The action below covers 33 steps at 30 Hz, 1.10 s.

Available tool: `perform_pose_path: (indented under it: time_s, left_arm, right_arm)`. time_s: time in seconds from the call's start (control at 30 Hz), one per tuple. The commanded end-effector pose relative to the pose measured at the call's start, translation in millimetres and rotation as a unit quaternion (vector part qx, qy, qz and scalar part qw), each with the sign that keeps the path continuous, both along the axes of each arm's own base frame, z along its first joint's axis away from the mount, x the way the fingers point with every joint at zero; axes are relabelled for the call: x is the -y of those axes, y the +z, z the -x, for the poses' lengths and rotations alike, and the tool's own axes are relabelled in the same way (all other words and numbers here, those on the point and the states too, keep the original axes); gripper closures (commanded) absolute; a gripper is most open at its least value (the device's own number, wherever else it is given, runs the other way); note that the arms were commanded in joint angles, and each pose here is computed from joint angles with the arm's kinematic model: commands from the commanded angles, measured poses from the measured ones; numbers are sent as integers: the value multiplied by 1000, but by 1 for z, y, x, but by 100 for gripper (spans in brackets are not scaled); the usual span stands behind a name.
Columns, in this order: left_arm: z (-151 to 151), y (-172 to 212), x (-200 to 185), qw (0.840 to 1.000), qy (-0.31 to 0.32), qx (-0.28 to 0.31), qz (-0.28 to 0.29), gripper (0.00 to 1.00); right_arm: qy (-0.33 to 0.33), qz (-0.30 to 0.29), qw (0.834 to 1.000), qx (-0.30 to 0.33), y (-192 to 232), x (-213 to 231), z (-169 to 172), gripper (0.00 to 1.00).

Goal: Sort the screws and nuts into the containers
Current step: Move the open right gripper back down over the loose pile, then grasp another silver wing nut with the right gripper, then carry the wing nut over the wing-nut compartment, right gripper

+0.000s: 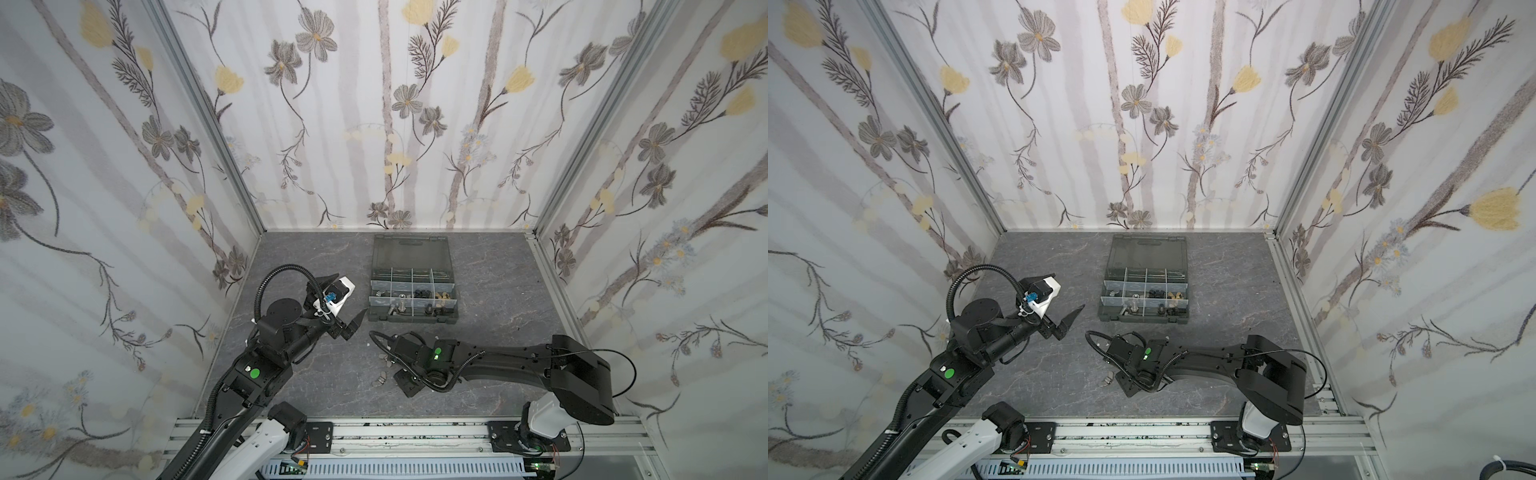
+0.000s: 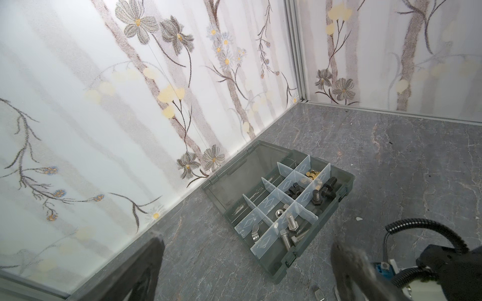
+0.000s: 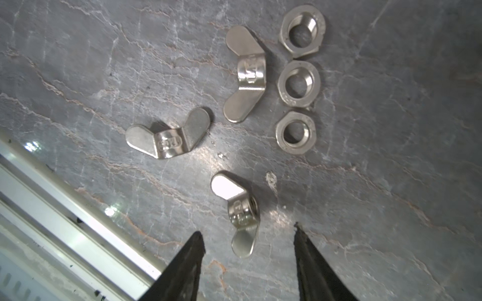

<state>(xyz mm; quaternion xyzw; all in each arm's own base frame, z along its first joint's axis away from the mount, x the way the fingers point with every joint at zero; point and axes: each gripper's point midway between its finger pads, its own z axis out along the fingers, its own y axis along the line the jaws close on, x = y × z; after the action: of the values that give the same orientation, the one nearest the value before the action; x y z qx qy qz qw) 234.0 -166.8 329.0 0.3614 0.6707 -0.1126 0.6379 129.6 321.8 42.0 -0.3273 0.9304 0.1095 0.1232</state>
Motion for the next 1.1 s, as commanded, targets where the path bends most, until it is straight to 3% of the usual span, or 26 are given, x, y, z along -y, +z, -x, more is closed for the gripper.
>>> perform_pose_path:
  time_s: [0.0,0.73,0.93,1.07]
  left_arm:
    - [2,1,0,1000,-5,5,-1,0]
    - [2,-4,-3,1000,1,5,-9,0]
    - [0,-4,-3,1000,3,5,-12,0]
    - [-1,-3,-2,1000,4,6,-14,0]
  right_arm:
    - [23,-11,1000,-4,-3,-11,2,49]
    - [59,25,998,-23,-29,-6,9,79]
    - [39,11,999,-23,-20,-1,2,87]
    - [-1,-29,999,-13,4,6,-20,89]
